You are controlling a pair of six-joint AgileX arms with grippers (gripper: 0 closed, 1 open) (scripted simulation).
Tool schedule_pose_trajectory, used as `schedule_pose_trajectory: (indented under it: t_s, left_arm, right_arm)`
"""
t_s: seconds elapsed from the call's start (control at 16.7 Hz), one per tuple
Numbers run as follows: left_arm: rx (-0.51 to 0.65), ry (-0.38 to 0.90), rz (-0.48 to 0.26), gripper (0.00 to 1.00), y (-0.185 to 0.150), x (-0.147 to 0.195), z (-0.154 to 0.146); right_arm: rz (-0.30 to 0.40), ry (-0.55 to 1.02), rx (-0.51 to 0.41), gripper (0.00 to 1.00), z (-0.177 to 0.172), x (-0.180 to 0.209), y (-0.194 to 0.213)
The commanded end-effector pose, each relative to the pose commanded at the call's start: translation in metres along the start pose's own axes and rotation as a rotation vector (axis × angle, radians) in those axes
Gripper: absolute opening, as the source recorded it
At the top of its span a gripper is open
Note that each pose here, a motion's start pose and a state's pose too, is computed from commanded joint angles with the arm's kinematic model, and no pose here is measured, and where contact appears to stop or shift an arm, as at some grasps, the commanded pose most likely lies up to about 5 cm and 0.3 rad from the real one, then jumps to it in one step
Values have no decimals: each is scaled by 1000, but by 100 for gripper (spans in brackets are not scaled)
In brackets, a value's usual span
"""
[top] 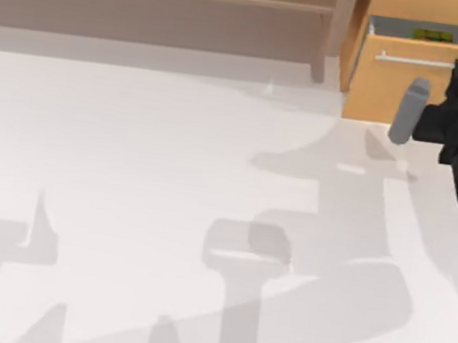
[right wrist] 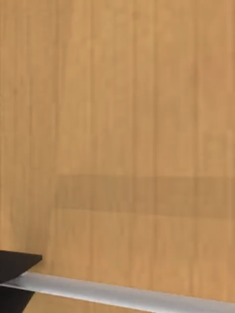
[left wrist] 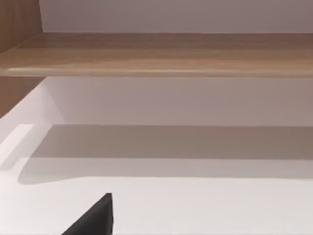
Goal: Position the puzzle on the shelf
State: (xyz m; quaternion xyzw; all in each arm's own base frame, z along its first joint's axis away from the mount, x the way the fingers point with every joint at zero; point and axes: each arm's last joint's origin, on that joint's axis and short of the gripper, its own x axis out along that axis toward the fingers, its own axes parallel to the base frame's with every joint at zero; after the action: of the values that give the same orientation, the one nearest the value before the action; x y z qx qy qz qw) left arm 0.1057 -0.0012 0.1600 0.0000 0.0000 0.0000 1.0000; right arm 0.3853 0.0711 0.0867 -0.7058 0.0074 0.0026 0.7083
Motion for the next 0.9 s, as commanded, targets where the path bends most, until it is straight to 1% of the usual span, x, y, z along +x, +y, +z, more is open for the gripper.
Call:
schedule_pose_trajectory:
  t_s: [0.18, 0.54, 0.66, 0.84, 0.9]
  left_arm:
    - [0, 0, 0, 100, 0, 0, 0]
    - [0, 0, 0, 100, 0, 0, 0]
    - [0, 0, 0, 100, 0, 0, 0]
    - [0, 0, 0, 100, 0, 0, 0]
    - [0, 0, 0, 100, 0, 0, 0]
  right_arm:
    - [-7, 1, -1, 0, 0, -17, -1]
    - [-14, 5, 0, 0, 0, -21, -2]
    - [-23, 6, 2, 0, 0, -34, -3]
    - [19, -2, -9, 0, 0, -63, 5]
    - [17, -1, -8, 0, -1, -71, 5]
